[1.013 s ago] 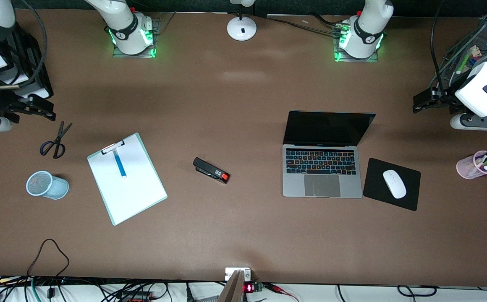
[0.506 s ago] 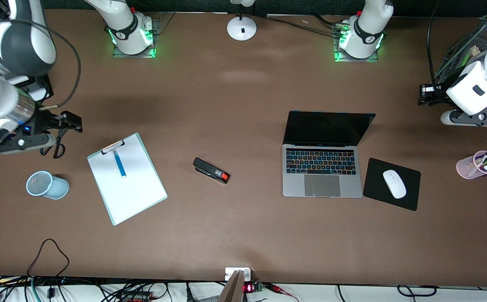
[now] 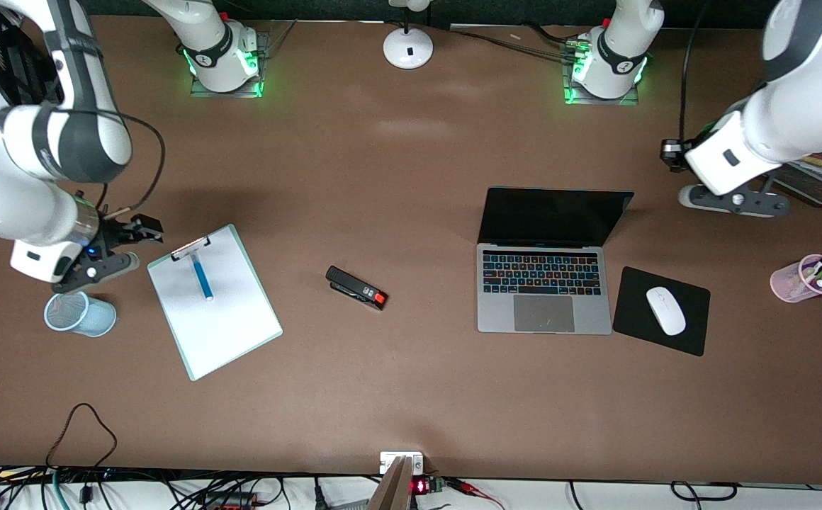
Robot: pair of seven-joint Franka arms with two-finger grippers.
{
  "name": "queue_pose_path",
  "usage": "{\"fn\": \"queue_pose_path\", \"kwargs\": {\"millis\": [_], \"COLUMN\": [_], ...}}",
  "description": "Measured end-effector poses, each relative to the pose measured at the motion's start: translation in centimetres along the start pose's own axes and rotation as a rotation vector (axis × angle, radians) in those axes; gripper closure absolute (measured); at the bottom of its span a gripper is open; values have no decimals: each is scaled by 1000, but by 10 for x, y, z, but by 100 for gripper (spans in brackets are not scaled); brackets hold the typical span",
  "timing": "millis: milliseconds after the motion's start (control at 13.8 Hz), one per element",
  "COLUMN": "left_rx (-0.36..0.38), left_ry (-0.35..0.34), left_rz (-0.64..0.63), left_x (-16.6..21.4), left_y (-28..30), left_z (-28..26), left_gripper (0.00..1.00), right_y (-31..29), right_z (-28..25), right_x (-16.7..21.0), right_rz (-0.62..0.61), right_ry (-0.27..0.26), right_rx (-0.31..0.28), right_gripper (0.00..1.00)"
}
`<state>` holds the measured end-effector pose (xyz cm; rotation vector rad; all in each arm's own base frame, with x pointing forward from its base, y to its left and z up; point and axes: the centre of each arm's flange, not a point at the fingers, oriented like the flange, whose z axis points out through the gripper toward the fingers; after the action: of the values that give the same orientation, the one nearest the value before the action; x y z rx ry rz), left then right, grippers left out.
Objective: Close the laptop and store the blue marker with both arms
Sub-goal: 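Grasp the blue marker with the right gripper while the left gripper reaches the laptop lid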
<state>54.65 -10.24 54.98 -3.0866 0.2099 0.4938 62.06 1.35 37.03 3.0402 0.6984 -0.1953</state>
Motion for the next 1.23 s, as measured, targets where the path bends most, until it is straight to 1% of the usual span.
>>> {"fn": "queue_pose_path", "kwargs": {"millis": [217,289,506,579,651,723,868,1085,1230], "left_rx": [-51,-55,-37,-26,-13,-1,17,30,34], "left_ry": [-31,-33,19,41,58,68,75,76,97], "left_rz": [-12,-16,0,4,10,20,38,36,31], "left_x": [-10,-14,-25,-28,-31,-33,-35,-37,-38], "left_y": [13,15,38,52,68,83,102,114,122], "left_z": [13,20,49,63,79,95,127,168,186], "left_gripper": [99,99,99,99,99,99,99,99,99], "right_y": [1,1,-6,-9,-11,-13,-16,-22,-22], "right_z": [30,40,66,72,79,85,99,122,136], "right_x": [13,17,31,35,38,41,47,55,58], "right_rz": [-85,-101,-126,-124,-118,-112,-115,-127,-129], "right_ry": [2,4,22,36,44,51,65,70,70], "right_rx": [-5,-8,-11,-4,10,20,18,12,9], "right_gripper": [8,8,11,13,13,16,18,21,23]}}
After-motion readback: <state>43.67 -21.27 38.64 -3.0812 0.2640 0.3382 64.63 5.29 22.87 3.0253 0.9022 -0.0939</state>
